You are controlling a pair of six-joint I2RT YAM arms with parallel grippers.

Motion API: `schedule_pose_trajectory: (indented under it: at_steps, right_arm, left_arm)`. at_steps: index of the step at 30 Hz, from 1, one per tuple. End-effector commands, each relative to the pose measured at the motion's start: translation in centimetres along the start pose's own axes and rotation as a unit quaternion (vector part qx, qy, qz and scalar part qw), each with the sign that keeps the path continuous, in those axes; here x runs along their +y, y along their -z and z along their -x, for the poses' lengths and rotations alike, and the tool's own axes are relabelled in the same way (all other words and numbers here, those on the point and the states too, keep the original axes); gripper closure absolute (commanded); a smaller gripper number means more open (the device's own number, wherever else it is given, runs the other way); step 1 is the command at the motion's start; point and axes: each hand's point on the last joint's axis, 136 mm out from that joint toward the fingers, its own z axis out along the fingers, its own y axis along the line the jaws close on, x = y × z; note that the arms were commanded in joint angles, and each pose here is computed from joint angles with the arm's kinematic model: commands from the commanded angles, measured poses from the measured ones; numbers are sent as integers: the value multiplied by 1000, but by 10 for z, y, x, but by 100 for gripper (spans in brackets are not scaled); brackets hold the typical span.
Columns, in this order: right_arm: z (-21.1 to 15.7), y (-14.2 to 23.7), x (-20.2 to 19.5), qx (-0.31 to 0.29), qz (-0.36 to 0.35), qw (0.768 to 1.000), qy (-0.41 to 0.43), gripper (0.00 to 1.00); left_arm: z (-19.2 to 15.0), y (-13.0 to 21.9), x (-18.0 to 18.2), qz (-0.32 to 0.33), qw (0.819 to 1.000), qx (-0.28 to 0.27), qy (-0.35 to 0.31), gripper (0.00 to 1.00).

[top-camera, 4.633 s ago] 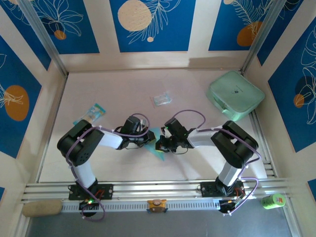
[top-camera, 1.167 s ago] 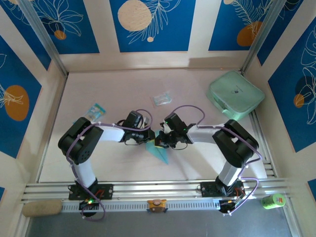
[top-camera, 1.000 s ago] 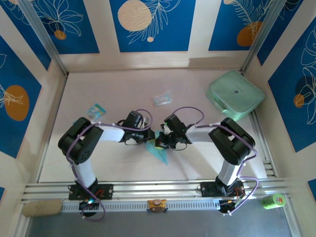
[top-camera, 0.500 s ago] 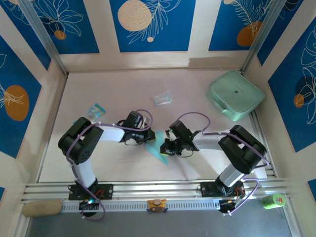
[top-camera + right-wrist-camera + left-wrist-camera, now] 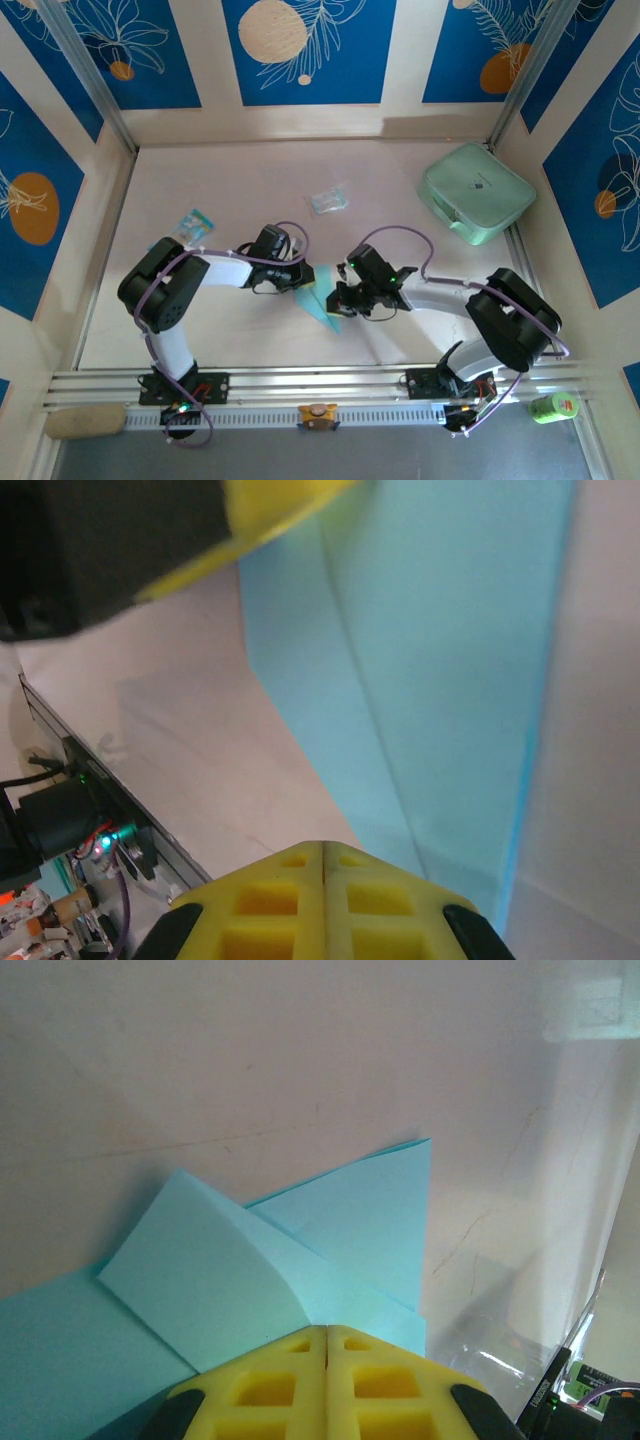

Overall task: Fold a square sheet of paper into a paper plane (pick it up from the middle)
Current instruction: Fourth fold the wing at the center of the table.

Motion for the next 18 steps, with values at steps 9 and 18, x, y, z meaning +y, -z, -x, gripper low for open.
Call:
schedule_pose_trajectory:
  at_steps: [9,18]
  right_arm:
    - [-14,-28,-27,45,-12,998,-36,97]
    - [-74,-2,-65,60,-42,996,-53,96]
  left_arm:
    - [-4,-4,27,36,999,0,21,95]
    - [-2,-5,28,36,999,-2,26,96]
